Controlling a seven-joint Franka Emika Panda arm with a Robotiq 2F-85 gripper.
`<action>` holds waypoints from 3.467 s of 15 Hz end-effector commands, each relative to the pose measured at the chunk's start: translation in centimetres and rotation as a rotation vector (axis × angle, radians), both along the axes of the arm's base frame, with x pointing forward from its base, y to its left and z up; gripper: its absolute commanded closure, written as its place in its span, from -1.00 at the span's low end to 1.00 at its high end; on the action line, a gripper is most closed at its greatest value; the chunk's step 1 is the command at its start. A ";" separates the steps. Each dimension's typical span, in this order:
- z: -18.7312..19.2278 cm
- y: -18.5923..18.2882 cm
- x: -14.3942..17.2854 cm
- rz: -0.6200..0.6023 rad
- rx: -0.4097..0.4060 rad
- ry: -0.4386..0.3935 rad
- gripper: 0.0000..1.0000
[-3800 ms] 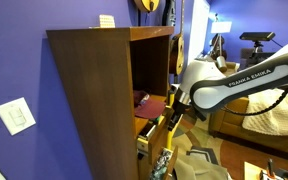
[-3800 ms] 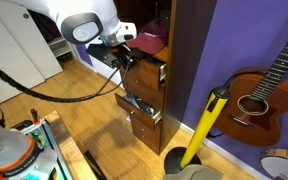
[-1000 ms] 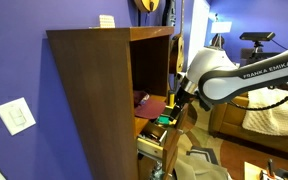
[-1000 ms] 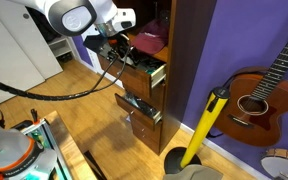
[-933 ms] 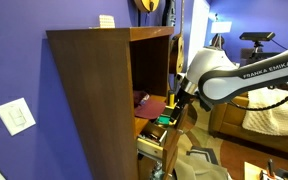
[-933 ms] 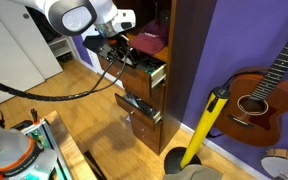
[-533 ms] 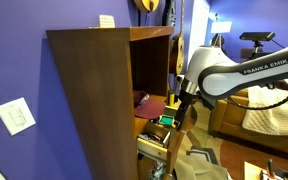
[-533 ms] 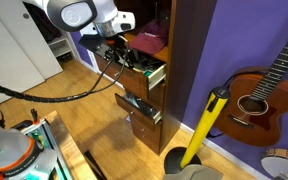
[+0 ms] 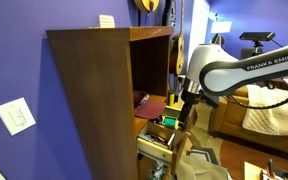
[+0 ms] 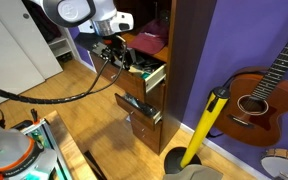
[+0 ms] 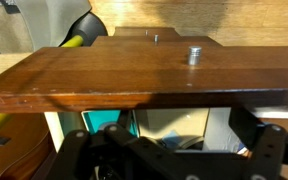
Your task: Open the drawer and put the cap into it
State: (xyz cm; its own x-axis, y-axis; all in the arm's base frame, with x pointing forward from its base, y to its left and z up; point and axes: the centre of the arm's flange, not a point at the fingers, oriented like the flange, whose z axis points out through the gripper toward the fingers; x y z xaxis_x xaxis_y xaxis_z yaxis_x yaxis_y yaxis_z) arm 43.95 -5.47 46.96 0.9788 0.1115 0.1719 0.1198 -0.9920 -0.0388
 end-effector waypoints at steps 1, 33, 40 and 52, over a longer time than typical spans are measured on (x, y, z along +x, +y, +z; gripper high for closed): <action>1.3 -0.5 -0.9 -0.002 -0.007 0.001 -1.00; 2.6 4.0 11.3 -0.050 -0.041 -0.409 -1.00; 1.7 3.6 10.0 0.011 -0.087 -0.216 -1.00; -0.5 0.0 5.7 -0.007 -0.141 0.038 -1.00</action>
